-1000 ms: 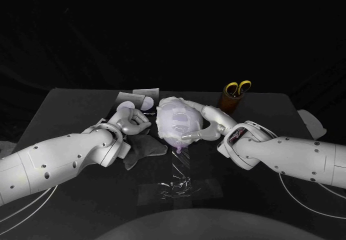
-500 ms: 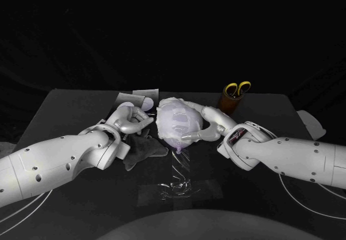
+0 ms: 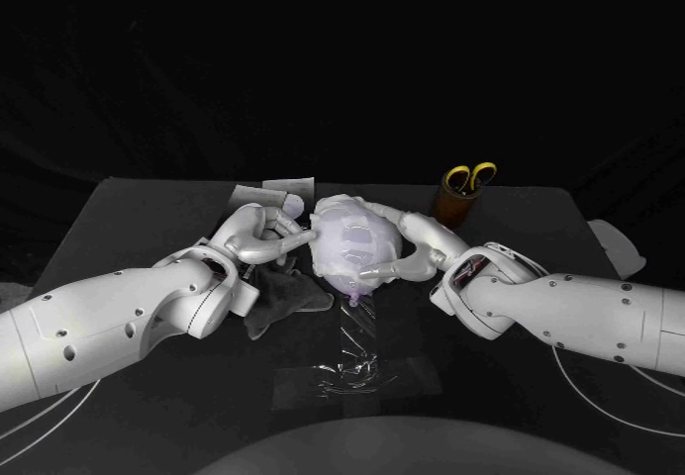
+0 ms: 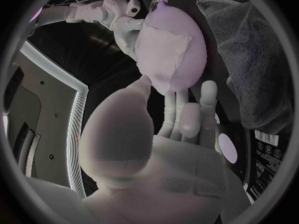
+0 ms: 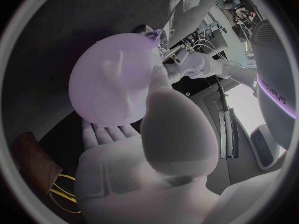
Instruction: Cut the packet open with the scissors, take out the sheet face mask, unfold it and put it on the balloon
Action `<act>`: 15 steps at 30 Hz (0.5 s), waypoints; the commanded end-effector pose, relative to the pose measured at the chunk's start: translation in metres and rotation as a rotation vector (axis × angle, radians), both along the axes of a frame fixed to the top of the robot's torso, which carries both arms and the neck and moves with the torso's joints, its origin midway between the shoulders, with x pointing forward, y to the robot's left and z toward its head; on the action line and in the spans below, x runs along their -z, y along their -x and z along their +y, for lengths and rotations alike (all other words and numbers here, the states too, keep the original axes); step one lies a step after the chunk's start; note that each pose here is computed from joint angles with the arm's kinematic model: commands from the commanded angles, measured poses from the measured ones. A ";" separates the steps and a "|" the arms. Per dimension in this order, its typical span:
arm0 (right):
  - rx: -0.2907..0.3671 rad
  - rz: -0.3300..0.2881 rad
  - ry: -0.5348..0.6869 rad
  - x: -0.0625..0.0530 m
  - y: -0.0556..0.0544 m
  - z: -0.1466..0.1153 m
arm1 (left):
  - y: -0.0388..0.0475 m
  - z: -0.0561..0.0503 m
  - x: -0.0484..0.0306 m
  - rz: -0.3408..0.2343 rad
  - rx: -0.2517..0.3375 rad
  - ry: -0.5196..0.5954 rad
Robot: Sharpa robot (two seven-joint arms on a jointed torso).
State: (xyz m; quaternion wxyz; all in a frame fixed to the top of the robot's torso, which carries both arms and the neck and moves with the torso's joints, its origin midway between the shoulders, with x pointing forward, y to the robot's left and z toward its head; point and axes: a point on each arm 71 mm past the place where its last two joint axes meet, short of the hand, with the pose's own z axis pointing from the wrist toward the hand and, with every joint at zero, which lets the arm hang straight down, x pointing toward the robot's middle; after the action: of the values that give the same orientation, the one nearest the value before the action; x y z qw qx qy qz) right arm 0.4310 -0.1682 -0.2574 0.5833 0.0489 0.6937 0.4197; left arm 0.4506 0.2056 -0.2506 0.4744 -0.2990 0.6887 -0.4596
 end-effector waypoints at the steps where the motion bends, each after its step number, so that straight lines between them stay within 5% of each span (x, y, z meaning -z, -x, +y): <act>1: -0.027 0.059 0.027 0.010 0.005 0.002 | -0.0007 -0.004 0.0015 0.021 0.016 -0.003; 15: -0.029 0.060 0.026 0.010 0.005 0.004 | -0.0056 -0.012 0.0103 0.081 -0.016 -0.103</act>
State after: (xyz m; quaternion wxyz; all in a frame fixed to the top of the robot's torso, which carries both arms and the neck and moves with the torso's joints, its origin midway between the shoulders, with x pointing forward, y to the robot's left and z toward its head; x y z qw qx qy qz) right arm 0.4309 -0.1670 -0.2575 0.5827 0.0487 0.6936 0.4207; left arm 0.4563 0.1950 -0.2593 0.4645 -0.3033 0.7154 -0.4248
